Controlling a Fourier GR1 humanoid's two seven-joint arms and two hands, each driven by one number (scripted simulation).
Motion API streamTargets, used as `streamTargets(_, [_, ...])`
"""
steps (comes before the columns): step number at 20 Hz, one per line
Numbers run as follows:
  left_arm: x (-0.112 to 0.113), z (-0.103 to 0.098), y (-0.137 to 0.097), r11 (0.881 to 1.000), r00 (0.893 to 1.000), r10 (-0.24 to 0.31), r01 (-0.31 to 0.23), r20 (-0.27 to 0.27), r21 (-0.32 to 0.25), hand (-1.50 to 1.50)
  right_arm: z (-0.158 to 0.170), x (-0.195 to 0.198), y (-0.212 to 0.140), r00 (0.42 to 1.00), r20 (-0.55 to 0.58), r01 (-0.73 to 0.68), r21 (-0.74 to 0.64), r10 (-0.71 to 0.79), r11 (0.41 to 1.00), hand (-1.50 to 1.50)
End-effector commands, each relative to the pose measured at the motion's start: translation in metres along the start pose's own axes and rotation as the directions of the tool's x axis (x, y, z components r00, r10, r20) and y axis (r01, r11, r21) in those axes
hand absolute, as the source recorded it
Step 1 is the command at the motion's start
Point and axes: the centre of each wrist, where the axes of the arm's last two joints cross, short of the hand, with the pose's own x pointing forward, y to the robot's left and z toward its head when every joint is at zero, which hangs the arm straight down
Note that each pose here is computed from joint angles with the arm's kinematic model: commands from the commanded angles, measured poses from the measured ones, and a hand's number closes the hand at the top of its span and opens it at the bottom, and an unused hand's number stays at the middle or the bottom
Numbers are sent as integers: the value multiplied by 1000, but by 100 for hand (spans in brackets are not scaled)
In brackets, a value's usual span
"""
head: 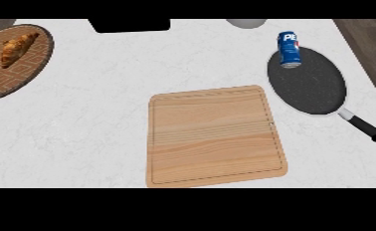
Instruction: Pick the can from the cutting board and place it in the pan
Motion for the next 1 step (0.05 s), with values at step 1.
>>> streamTargets(1, [89, -61, 6, 998, 853, 2, -32, 521, 50, 0, 3, 6, -13, 998, 12, -65, -22, 65, 998, -150])
